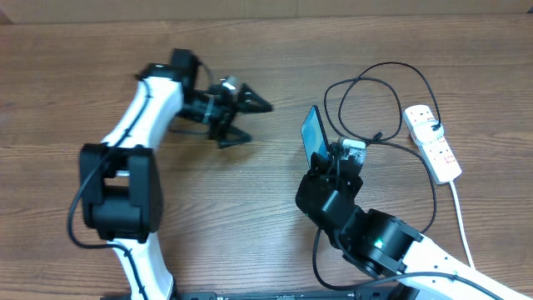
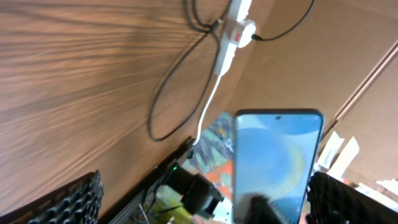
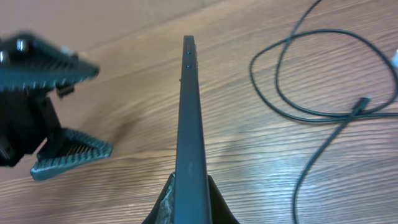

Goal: Plug charger to phone and switch on socket
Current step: 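Open the left gripper and pull the left arm back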

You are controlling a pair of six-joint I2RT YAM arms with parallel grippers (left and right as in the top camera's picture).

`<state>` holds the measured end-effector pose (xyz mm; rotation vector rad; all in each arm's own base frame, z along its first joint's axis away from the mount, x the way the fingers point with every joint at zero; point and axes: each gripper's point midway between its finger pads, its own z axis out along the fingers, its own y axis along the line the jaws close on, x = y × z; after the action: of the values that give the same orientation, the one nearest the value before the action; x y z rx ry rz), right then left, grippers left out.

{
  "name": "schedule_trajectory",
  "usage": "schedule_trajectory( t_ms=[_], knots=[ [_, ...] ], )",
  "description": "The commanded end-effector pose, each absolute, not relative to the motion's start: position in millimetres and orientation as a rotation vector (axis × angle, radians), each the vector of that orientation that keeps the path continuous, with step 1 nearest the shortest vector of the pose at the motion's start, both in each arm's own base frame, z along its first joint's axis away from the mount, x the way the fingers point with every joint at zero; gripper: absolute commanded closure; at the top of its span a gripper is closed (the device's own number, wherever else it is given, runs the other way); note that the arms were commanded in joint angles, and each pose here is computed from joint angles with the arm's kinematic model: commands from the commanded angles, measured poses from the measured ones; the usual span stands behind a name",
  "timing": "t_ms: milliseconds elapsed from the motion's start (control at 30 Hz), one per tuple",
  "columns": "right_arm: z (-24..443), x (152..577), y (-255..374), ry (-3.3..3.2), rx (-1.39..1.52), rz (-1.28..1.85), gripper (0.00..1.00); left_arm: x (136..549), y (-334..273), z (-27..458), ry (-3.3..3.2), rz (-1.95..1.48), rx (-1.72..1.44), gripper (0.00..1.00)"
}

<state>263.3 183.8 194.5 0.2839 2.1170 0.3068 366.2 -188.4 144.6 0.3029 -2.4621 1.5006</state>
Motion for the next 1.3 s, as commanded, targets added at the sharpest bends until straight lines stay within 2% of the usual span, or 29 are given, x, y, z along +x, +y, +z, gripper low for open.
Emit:
schedule_trajectory(
  t_ms=[0, 267, 567, 833, 967, 1200, 1267],
  knots=[
    [219, 261, 188, 2.077, 0.329, 0.421, 0.96, 363, -154, 180, -2.710, 1.538, 0.058, 0.00],
    [218, 261, 187, 2.043, 0.611, 0.576, 0.96, 321, -107, 254, -2.964, 1.602, -0.276, 0.02],
    [217, 259, 191, 1.916, 1.115, 0.867, 0.96, 264, -100, 331, -3.248, 1.607, -0.634, 0.04],
    [217, 259, 192, 1.903, 1.156, 0.898, 0.96, 204, -99, 361, -3.475, 1.392, -0.792, 0.00],
    [215, 258, 191, 1.910, 1.154, 0.886, 0.96, 178, -84, 359, -3.640, 1.127, -0.594, 0.00],
    [211, 257, 190, 1.935, 1.135, 0.863, 0.96, 144, -42, 366, -3.944, 0.673, 0.057, 0.00],
    [209, 255, 191, 1.952, 1.133, 0.860, 0.96, 134, -28, 365, -3.989, 0.577, 0.341, 0.00]
  ],
)
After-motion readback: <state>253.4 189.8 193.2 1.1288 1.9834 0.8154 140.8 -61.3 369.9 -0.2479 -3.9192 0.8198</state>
